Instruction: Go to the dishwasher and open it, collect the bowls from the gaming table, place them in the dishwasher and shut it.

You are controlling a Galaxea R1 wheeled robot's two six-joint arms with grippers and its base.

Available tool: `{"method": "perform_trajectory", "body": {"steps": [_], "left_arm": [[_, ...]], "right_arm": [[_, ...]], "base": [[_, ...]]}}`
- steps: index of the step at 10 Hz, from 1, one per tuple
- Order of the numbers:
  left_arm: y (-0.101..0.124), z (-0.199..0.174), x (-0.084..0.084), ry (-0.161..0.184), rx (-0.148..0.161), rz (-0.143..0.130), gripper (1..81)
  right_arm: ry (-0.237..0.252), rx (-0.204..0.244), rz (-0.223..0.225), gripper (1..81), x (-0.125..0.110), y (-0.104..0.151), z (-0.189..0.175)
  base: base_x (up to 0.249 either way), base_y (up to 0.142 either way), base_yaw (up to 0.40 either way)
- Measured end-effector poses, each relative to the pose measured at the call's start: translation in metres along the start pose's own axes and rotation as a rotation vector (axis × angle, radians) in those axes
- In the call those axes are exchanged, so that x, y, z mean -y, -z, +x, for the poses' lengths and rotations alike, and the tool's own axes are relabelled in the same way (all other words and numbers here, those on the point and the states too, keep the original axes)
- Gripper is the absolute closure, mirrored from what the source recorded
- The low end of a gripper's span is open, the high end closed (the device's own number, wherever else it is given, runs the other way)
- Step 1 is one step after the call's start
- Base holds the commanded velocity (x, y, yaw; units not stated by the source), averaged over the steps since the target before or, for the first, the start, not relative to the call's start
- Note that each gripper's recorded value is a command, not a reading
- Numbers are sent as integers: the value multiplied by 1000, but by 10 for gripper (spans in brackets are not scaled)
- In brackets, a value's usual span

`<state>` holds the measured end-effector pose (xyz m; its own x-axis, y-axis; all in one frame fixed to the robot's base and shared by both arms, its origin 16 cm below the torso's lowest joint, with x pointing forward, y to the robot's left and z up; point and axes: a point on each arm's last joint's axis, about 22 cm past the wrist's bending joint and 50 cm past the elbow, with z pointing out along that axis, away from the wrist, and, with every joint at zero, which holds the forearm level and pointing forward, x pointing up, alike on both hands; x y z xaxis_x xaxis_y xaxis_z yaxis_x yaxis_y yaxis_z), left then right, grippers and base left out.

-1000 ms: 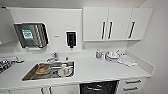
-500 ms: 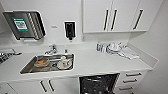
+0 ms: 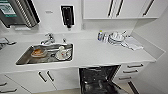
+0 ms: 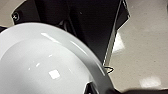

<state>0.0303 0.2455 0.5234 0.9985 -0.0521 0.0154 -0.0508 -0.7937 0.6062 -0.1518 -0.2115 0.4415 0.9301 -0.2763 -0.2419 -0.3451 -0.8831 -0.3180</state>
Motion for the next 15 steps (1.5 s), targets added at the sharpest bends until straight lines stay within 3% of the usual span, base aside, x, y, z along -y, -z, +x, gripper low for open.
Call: {"method": "perform_trajectory", "body": {"steps": [2, 5, 10, 13, 15], "left_arm": [[12, 36, -1, -22, -4, -10, 811], [27, 112, -23, -94, -33, -40, 811], [39, 220, -44, -183, -91, -38, 811], [8, 277, -74, -211, -61, -70, 811], [3, 328, -103, -252, -51, -71, 811]], "right_arm": [[-11, 22, -7, 811, -2, 0, -8], [-14, 18, -5, 811, 0, -1, -3], [-21, 30, -5, 811, 1, -1, -8], [-46, 77, -21, 811, -5, 0, -27], [-53, 82, -24, 811, -5, 0, -28]], "base": [[0, 0, 0], [0, 0, 0], [0, 0, 0], [0, 0, 0], [0, 0, 0]]}}
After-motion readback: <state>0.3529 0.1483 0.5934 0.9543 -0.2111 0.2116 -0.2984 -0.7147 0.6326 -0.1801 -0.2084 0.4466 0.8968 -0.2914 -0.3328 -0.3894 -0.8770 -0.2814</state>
